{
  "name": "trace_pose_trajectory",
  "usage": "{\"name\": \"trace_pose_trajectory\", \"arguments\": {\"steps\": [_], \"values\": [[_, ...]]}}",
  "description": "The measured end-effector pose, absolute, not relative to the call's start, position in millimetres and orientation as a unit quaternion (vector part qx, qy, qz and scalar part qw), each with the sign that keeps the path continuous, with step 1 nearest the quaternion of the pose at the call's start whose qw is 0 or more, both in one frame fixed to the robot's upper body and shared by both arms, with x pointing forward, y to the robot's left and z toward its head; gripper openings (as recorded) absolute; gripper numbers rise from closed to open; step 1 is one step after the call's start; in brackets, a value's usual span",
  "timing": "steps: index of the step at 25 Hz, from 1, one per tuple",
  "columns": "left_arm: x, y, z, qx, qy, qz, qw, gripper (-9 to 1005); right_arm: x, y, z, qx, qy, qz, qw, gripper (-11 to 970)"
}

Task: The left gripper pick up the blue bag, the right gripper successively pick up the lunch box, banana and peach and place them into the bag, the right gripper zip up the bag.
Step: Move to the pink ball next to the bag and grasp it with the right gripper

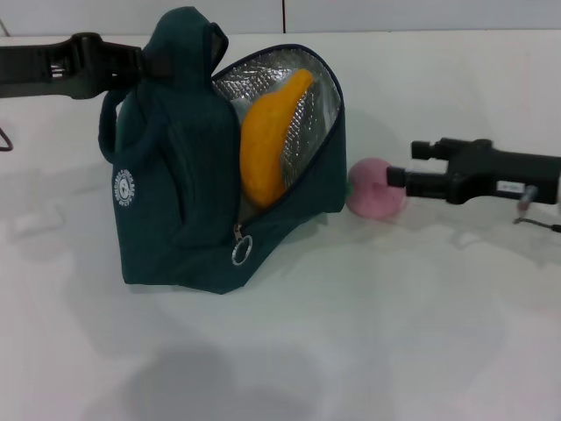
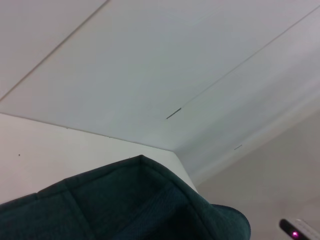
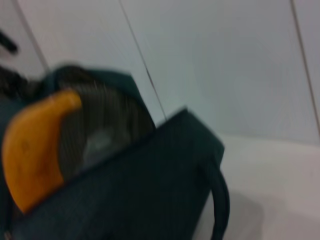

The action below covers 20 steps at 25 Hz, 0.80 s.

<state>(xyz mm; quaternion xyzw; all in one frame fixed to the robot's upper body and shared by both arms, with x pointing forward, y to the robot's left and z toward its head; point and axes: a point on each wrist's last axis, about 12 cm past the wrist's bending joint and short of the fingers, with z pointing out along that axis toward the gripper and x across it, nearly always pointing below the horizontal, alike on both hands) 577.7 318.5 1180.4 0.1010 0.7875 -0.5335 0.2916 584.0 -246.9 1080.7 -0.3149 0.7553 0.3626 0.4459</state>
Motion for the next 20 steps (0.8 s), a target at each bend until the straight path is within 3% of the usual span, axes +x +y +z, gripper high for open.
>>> {"name": "trace_pose_trajectory", "arguments": {"steps": [8, 16, 20], "values": [[577.9, 318.2, 1180.6, 0.103, 0.787, -0.533, 0.293, 40, 600.0, -216.6, 1073.4, -0.362, 0.774, 0.315, 0.414, 694], [577.9, 317.7, 1180.7, 0.107, 0.787, -0.533, 0.294, 40, 604.2, -212.5, 1070.6, -0.373, 0.781, 0.292, 0.408, 674], [578.0, 317.6, 1180.7, 0.107, 0.787, -0.532, 0.294, 40, 603.4, -213.2, 1071.8, -0.376, 0.777, 0.294, 0.41, 436]]}}
